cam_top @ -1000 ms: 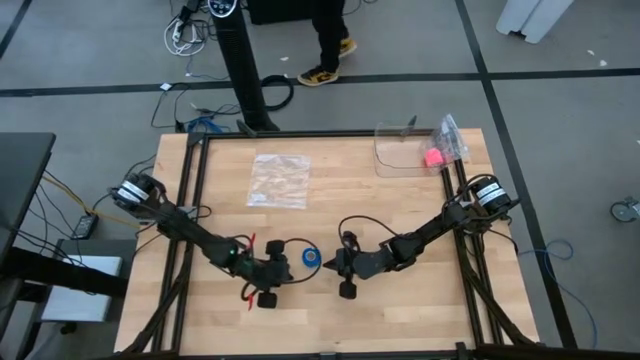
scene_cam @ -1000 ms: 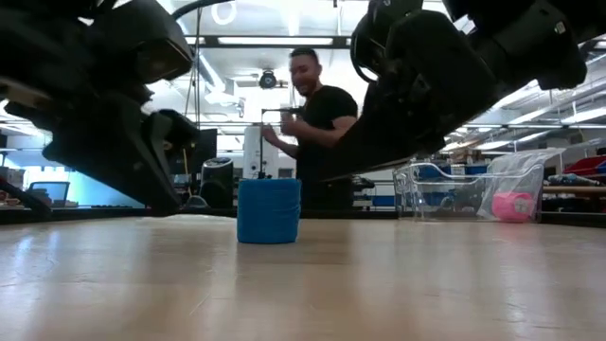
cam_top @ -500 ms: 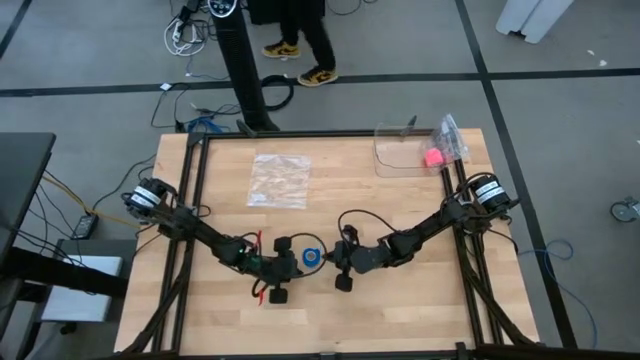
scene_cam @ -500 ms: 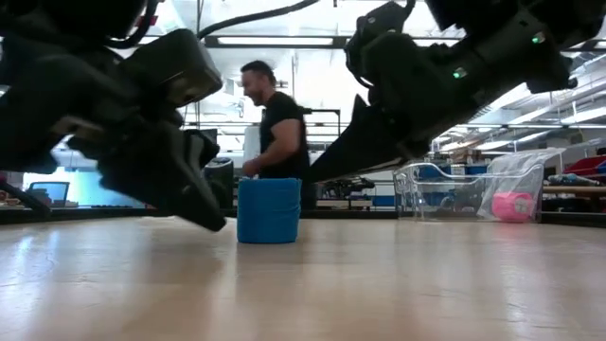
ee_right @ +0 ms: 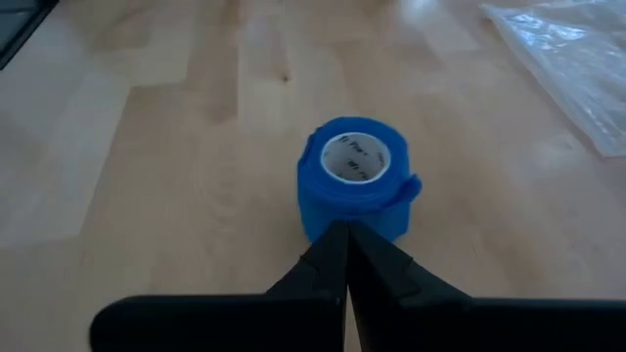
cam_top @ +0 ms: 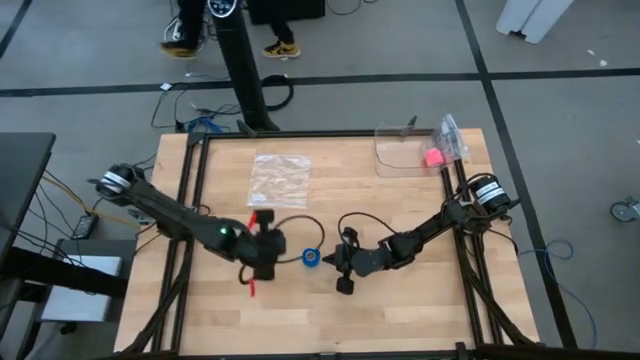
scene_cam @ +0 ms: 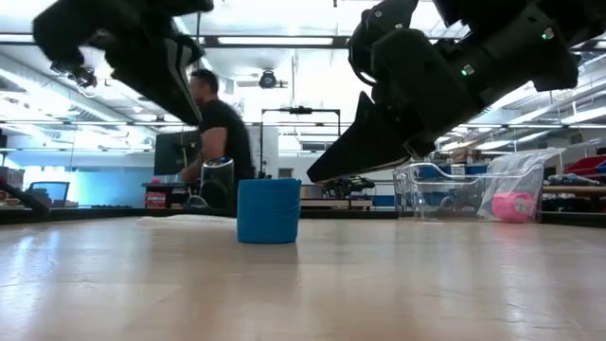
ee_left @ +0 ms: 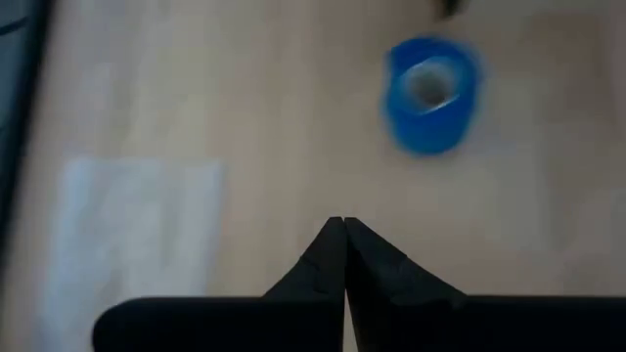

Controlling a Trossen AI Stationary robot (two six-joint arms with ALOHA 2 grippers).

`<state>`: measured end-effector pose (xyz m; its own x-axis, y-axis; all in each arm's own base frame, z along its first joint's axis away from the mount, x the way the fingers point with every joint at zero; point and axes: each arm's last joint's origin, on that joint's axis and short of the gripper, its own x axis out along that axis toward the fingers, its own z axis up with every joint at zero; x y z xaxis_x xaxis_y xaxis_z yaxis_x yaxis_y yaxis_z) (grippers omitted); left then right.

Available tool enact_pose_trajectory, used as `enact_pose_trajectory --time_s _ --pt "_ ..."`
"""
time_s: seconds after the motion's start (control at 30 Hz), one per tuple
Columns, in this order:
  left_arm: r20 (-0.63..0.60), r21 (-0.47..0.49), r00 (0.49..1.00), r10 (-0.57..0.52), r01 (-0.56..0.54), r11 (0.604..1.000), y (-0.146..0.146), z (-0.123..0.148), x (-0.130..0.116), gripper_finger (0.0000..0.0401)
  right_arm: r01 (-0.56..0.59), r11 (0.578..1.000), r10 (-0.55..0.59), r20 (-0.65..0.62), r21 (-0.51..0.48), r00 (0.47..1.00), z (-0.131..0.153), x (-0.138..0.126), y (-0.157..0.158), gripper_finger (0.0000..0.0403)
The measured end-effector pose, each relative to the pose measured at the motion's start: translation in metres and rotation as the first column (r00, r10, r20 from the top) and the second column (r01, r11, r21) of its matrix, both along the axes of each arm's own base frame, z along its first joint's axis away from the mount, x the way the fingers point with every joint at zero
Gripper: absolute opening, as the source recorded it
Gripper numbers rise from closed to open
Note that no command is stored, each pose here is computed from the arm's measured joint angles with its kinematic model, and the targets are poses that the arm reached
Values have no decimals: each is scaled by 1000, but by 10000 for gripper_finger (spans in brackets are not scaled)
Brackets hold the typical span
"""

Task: Roll bandage
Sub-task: Open the transparent zip bag

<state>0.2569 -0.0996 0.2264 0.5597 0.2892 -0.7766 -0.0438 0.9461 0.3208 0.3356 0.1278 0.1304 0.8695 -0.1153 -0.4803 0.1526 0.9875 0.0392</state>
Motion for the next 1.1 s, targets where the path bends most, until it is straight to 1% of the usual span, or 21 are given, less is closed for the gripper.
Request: enact_pose_trajectory --time_s 0.13,0.23,0.4,0.5,0.6,0.77,0.9,1.0,1.1 --pt "-53 85 993 103 -99 992 26 0 -6 11 -6 1000 6 -1 -3 1000 0 -1 3 11" --pt "-102 135 986 135 -121 983 44 -6 -7 32 -11 1000 11 -4 -4 1000 0 -2 5 11" --pt "-146 139 975 166 -146 979 73 -26 -4 87 -17 1000 17 -11 -8 1000 -1 -3 6 11" --pt "-176 152 972 158 -132 980 86 -41 -3 118 -20 1000 20 -16 -16 1000 -1 -3 6 11" --pt "-196 150 971 138 -109 983 98 -55 -1 136 -24 999 23 -29 -27 999 -2 -4 6 11" --pt "-233 178 963 140 -99 979 112 -71 3 142 -26 999 24 -47 -36 999 -4 -5 5 11" --pt "-277 157 953 126 -85 984 120 -83 6 142 -26 999 24 -53 -38 998 -4 -5 5 11" --pt "-315 182 940 127 -72 981 125 -90 7 142 -26 999 24 -53 -38 998 -4 -5 5 11" --pt "-322 193 937 133 -73 979 129 -94 9 142 -26 999 24 -53 -37 998 -4 -5 5 11"
